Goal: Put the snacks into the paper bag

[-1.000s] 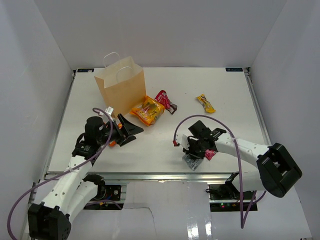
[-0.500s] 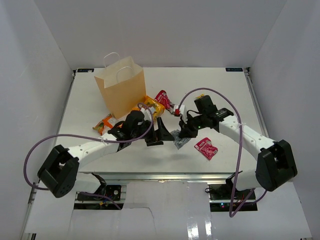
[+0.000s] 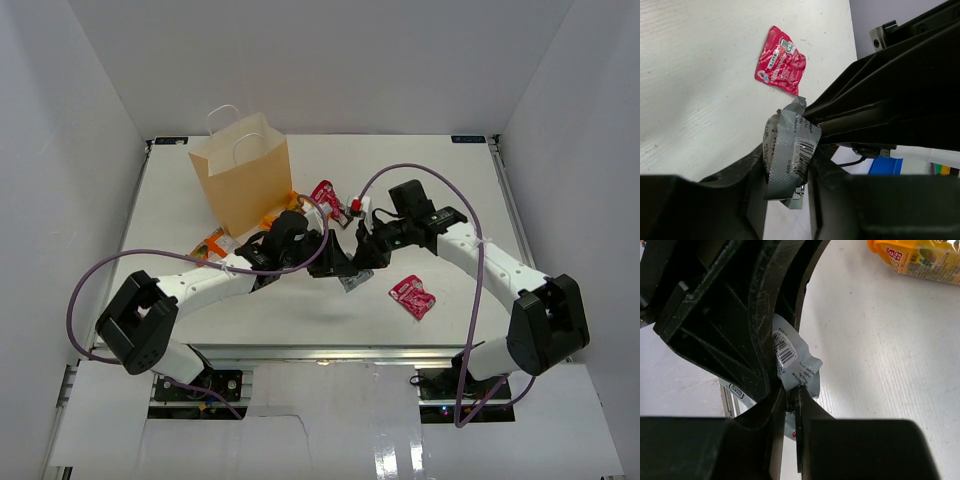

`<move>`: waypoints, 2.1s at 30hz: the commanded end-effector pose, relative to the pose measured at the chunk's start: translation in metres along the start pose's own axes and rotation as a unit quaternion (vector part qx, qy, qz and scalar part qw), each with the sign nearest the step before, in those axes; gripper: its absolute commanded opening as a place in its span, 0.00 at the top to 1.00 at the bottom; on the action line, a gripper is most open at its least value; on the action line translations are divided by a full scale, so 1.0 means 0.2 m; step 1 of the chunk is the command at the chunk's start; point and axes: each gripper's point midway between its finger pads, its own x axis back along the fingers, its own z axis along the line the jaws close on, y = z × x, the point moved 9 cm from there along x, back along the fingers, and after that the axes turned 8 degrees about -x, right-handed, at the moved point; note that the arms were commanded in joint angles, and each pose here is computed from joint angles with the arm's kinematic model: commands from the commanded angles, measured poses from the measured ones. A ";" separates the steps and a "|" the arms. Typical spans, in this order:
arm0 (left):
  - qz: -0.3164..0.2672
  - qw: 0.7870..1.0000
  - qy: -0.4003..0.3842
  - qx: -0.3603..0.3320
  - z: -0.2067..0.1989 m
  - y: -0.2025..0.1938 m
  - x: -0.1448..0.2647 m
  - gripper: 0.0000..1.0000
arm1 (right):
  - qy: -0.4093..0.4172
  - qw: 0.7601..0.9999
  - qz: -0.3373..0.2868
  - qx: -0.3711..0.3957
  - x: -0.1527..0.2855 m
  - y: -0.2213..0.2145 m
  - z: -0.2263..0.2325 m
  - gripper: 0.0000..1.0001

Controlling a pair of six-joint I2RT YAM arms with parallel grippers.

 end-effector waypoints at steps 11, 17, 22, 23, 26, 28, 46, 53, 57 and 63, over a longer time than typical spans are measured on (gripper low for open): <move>0.003 0.999 0.036 -0.031 -0.01 0.04 0.03 0.92 | 0.006 0.998 -0.050 0.033 0.10 0.11 -0.01 0.27; -0.006 0.994 0.091 -0.059 0.01 0.10 0.11 0.93 | -0.040 0.994 -0.075 0.061 0.23 0.16 -0.07 0.20; -0.076 0.978 0.166 -0.104 0.00 0.32 0.30 0.93 | -0.077 0.991 -0.105 0.039 0.38 0.17 -0.15 0.20; -0.126 0.970 0.171 -0.117 -0.06 0.45 0.40 0.93 | -0.087 0.990 -0.110 0.031 0.41 0.15 -0.17 0.20; -0.225 0.936 0.214 -0.167 -0.16 0.71 0.64 0.93 | -0.095 0.989 -0.115 0.016 0.44 0.10 -0.19 0.20; -0.262 0.909 0.248 -0.207 -0.18 0.83 0.76 0.93 | -0.097 0.988 -0.118 0.012 0.45 0.08 -0.19 0.20; -0.286 0.803 0.337 -0.399 0.06 1.36 1.16 0.91 | -0.133 0.985 -0.110 -0.008 0.49 -0.03 -0.24 0.20; -0.253 0.816 0.345 -0.389 0.21 1.31 1.07 0.79 | -0.138 0.984 -0.104 -0.038 0.49 -0.07 -0.30 0.20; -0.259 0.817 0.350 -0.378 0.21 1.27 1.08 0.42 | -0.215 0.965 -0.097 -0.113 0.48 -0.09 -0.40 0.21; -0.288 0.803 0.370 -0.368 0.14 1.27 1.16 0.13 | -0.392 0.896 -0.045 -0.204 0.50 -0.13 -0.66 0.22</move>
